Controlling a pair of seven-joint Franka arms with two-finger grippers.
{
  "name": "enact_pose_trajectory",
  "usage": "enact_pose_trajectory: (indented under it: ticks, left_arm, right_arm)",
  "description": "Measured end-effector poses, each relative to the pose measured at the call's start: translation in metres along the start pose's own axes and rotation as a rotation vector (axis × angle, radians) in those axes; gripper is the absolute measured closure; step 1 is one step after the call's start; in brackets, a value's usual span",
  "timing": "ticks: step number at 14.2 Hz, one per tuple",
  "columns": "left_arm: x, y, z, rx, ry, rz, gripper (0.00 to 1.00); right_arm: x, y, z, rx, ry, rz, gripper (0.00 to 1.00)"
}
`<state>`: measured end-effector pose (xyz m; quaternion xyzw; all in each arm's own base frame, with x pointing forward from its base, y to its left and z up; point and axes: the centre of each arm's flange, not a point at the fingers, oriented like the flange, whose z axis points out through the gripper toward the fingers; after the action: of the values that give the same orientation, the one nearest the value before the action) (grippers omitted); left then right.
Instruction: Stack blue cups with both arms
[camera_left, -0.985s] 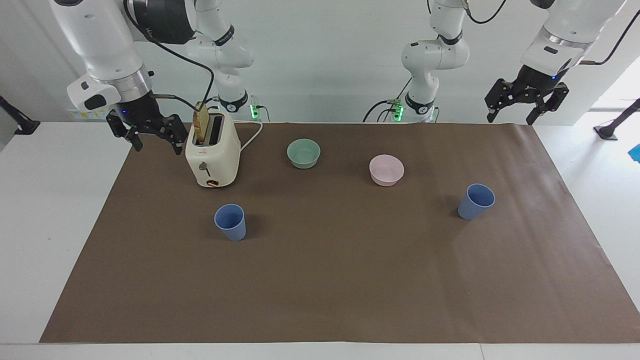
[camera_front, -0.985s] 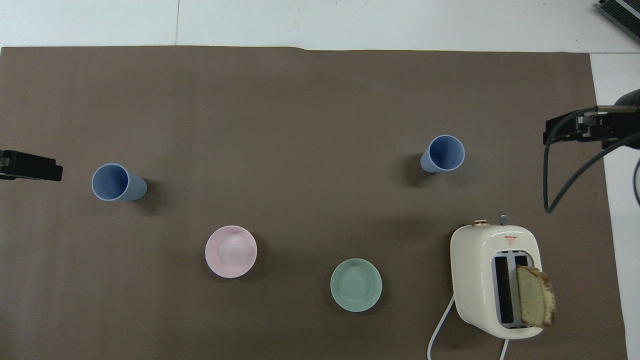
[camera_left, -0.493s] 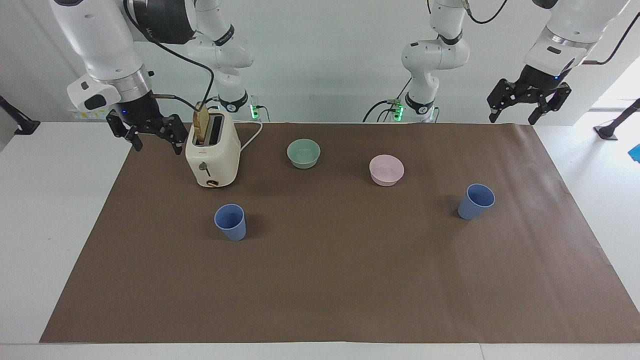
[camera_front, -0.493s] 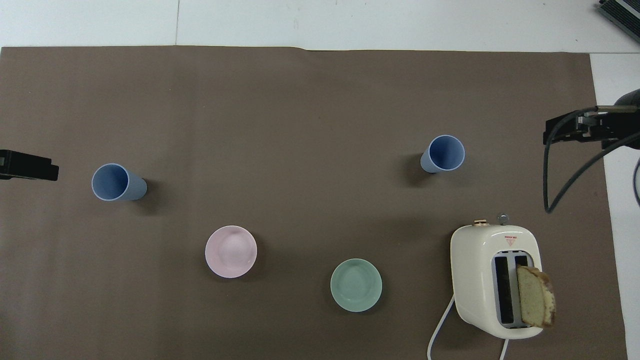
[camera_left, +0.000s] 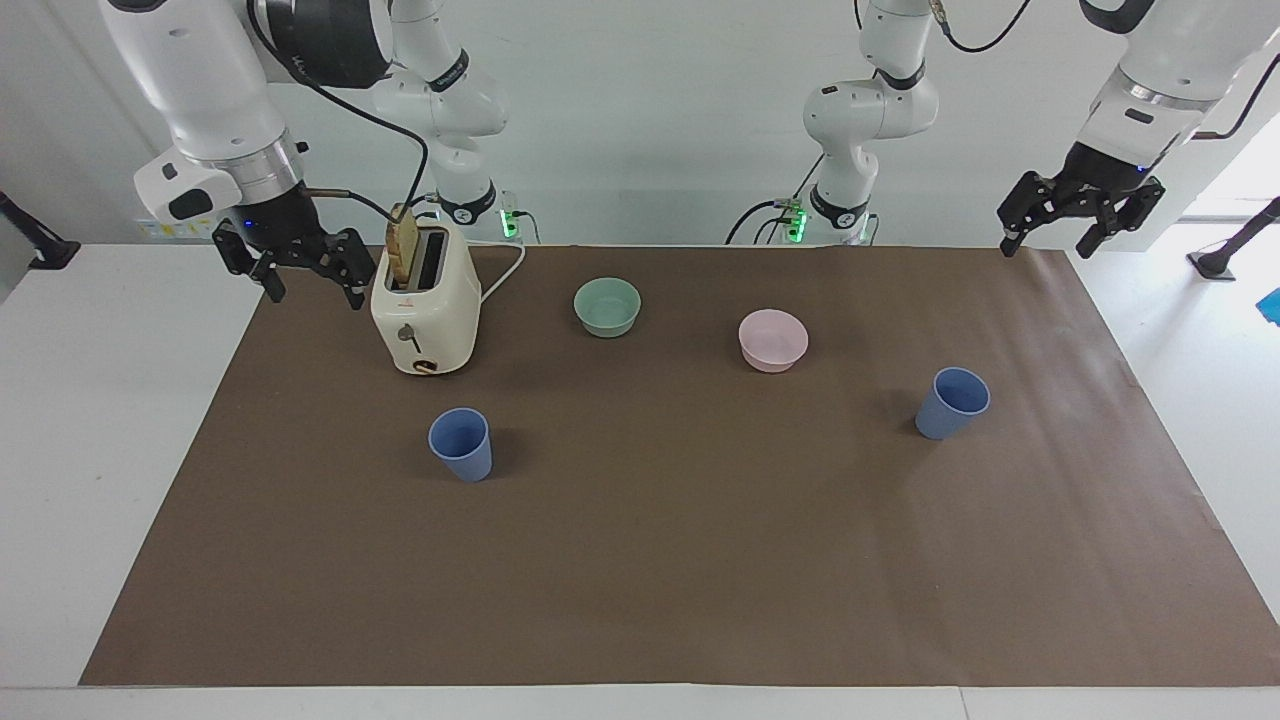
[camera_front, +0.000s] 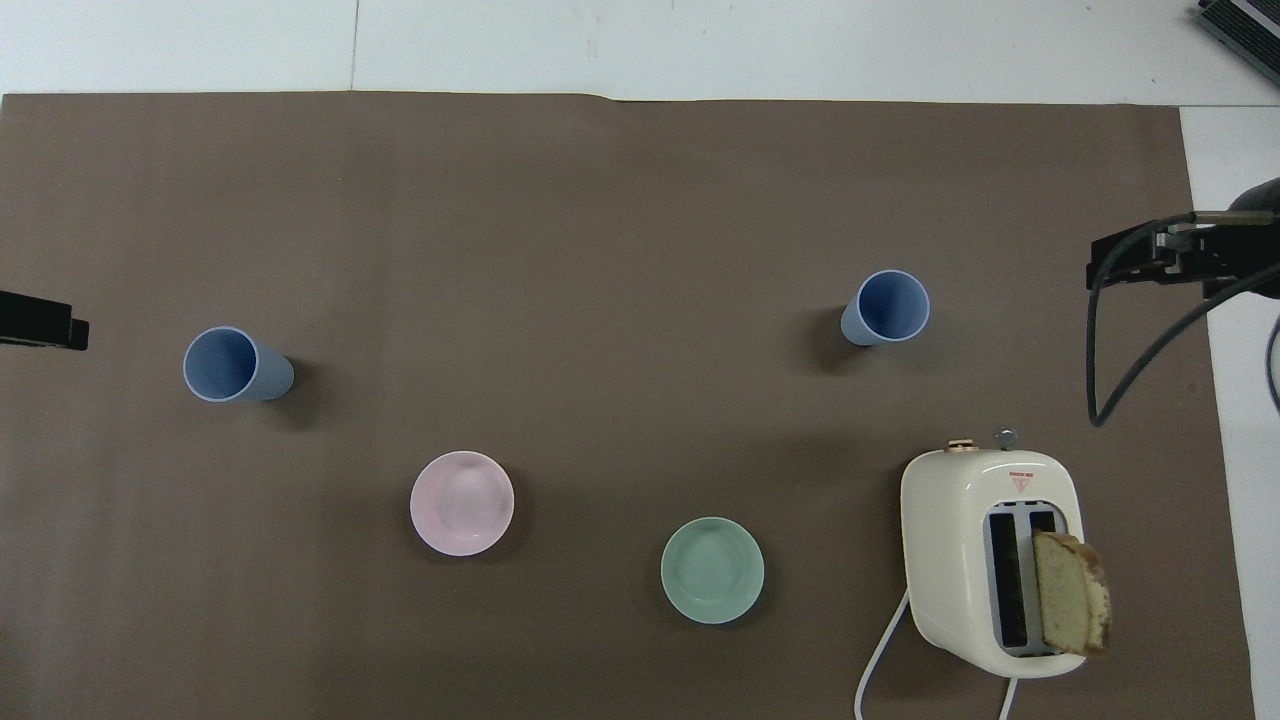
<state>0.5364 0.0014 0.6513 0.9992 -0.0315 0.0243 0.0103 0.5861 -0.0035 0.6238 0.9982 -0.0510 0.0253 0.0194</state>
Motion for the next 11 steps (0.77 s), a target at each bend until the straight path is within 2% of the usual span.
enact_pose_trajectory:
  ticks: [11]
  left_arm:
    - [0.017, -0.055, 0.076, -0.001, -0.018, -0.056, 0.00]
  right_arm:
    - [0.000, 0.000, 0.000, 0.000, 0.000, 0.000, 0.00]
